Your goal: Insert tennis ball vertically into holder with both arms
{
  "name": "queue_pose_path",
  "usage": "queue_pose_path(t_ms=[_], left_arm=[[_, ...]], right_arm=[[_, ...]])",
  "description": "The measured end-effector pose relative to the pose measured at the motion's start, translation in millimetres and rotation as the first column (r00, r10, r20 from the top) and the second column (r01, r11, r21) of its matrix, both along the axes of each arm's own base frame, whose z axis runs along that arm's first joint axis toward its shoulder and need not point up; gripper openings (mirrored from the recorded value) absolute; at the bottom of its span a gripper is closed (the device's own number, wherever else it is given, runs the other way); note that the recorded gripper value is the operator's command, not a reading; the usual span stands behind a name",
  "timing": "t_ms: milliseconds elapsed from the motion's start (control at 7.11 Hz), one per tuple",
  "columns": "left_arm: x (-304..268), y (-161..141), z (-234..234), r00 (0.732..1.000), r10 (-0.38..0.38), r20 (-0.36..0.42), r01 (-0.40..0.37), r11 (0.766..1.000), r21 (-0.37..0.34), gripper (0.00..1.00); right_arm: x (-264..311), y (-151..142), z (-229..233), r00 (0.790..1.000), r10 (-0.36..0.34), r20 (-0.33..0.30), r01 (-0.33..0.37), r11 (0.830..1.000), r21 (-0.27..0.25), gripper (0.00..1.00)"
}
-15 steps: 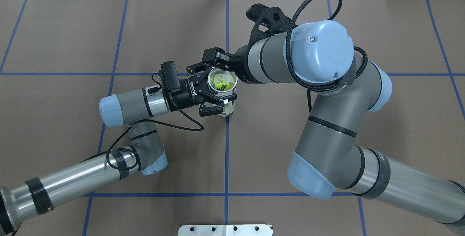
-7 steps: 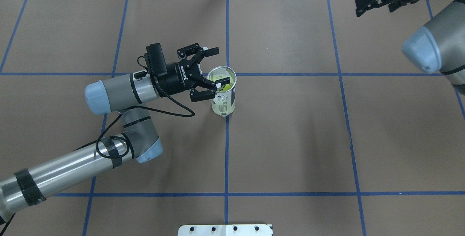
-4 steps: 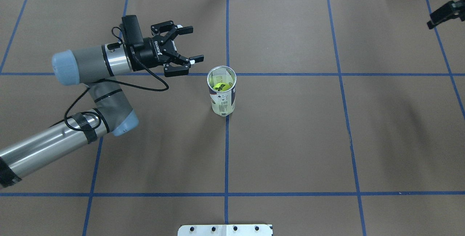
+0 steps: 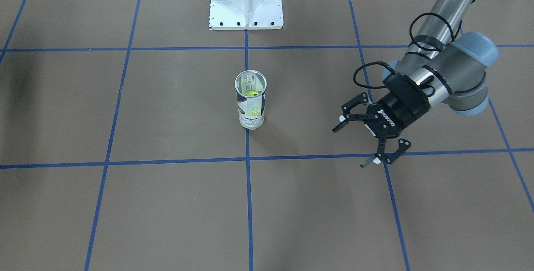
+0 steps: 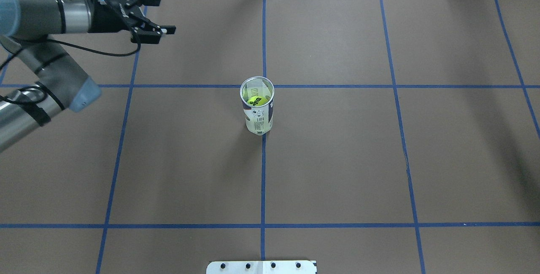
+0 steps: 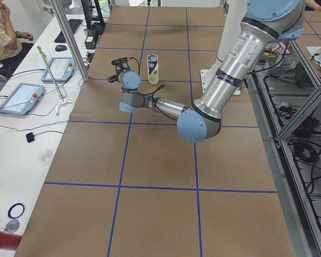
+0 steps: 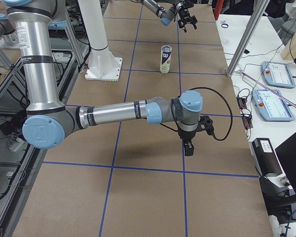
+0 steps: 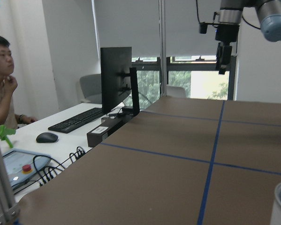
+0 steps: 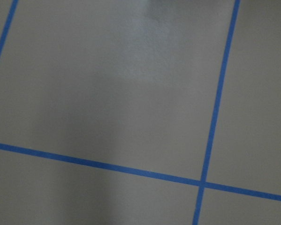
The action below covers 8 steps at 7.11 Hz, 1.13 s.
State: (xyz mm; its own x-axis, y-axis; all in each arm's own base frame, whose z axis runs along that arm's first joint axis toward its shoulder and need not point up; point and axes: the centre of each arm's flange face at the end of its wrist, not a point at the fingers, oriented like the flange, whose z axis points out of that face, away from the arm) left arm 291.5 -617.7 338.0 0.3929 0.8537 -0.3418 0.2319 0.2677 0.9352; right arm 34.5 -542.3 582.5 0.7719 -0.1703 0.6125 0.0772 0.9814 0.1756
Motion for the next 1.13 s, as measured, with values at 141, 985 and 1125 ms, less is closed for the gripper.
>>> queue_pose_path(t_ms=[141, 985, 1125], left_arm=[[-52.2, -23.8, 14.5, 0.998, 0.018, 0.062, -0.012, 0.996, -0.093, 0.99], [-225.1, -42.3, 166.6, 0.919, 0.062, 0.389, 0.066, 0.949, -0.308, 0.99], [-240.4, -37.1, 194.1, 0.895, 0.079, 0.439, 0.084, 0.937, -0.338, 0.99]], right_arm=[[6.0, 9.3, 12.2, 1.0, 0.001, -0.002, -0.001, 1.0, -0.015, 0.99], [9.9, 31.3, 37.5, 1.0, 0.004, -0.004, -0.005, 0.998, -0.062, 0.99], [9.9, 32.6, 38.9, 1.0, 0.004, -0.004, -0.005, 0.998, -0.065, 0.99]])
